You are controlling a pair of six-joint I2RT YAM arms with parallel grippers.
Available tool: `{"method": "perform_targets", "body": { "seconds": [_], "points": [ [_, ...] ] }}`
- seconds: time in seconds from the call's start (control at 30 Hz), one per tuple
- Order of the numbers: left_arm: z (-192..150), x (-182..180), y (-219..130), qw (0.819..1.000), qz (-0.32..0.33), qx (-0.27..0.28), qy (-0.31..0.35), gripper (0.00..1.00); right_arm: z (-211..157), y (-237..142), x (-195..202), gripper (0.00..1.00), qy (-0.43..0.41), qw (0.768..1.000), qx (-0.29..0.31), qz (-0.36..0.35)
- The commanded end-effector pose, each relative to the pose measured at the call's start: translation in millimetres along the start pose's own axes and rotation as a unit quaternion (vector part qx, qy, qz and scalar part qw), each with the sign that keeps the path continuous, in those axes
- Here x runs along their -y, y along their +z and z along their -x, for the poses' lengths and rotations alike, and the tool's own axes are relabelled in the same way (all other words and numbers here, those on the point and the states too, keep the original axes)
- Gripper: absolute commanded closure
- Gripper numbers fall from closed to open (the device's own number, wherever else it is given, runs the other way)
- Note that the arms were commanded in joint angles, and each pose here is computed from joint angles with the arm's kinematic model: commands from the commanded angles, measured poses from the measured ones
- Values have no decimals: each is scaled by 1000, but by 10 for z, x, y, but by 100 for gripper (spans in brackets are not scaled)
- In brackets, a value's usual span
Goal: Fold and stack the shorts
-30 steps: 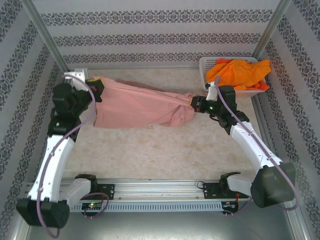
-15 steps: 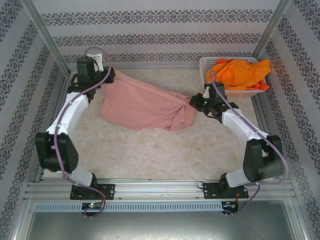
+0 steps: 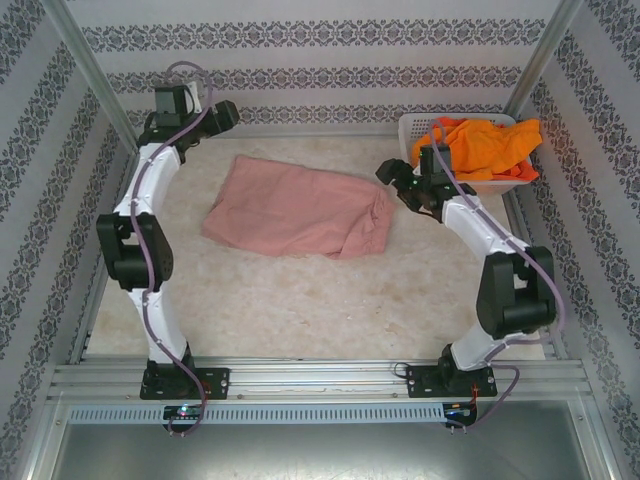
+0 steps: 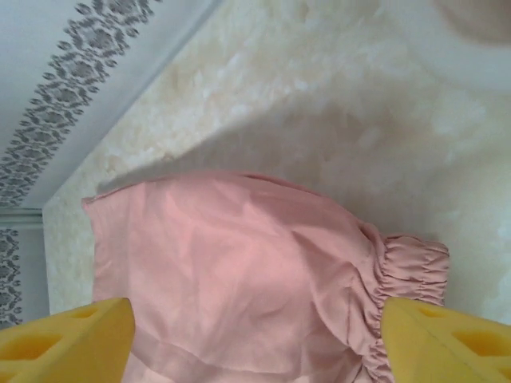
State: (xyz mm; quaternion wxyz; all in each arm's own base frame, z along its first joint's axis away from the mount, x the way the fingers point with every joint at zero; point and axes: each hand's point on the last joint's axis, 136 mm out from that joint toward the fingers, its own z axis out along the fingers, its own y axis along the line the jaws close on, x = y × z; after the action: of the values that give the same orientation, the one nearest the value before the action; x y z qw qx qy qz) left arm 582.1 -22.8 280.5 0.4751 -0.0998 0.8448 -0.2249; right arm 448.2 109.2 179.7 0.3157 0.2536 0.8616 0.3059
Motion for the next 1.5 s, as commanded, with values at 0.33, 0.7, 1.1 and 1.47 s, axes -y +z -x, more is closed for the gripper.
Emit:
{"method": "perform_targets", "body": {
  "seconds": [0.33,0.7,1.1,1.47],
  "points": [
    [-1269,490,-469,991,-101,-38,-77,0,-1176,168,-666,12,-44,985,-148,81],
    [-2356,-75,27,987,-42,-117,-99,0,-1675,412,-10,12,-28,978,-208,5],
    [-2786,-854,-60,980,42,-144,-132,1,-1729,304,602,11,-9,973,-227,-40],
    [-2808,-1211,-275,975,73,-139,-157,1,-1849,110,796,10,5,965,-261,-31]
  ]
}}
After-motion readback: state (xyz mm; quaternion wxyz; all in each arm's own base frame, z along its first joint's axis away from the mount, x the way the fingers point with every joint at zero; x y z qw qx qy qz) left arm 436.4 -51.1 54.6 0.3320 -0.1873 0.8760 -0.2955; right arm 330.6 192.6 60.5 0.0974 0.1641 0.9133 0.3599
